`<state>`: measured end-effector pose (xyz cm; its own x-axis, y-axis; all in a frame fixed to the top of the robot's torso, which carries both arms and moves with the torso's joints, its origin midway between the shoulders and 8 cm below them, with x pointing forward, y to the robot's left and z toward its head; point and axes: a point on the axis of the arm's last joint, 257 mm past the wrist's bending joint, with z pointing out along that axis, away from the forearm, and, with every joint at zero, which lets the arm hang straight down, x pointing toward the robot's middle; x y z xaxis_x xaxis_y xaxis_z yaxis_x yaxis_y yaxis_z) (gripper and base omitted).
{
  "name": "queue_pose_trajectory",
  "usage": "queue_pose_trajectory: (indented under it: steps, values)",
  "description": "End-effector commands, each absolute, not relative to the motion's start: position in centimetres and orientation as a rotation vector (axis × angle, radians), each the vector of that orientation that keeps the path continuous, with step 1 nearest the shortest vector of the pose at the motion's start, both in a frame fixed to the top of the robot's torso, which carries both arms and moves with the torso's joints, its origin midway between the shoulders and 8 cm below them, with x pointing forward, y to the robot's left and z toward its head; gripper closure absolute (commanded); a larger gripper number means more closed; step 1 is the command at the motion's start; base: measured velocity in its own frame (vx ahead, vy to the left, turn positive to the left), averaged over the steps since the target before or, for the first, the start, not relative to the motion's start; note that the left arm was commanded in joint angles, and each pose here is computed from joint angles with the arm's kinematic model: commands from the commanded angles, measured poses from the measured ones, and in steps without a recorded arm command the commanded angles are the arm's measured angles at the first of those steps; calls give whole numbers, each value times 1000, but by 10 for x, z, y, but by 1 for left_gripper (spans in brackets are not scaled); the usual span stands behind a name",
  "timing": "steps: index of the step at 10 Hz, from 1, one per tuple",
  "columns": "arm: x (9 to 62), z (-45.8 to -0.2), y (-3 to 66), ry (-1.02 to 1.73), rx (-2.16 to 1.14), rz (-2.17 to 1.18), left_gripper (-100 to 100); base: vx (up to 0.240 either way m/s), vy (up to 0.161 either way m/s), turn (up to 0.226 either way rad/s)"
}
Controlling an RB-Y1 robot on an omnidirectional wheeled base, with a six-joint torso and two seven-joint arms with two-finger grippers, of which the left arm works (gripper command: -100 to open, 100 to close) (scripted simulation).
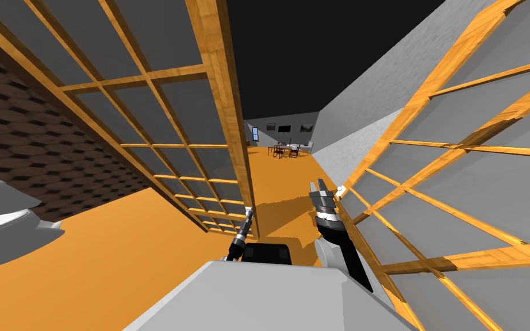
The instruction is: Push the door open
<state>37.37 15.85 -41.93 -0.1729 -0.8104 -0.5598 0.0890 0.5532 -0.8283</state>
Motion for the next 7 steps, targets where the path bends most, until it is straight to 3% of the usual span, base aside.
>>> queue_pose_trajectory:
  steps: [1, 7]
  values:
    - [379, -412, 175, 1510, -681, -914, 100, 42, -14, -21]
    - [386, -409, 195, 1427, -850, -1007, 100, 68, -22, -25]
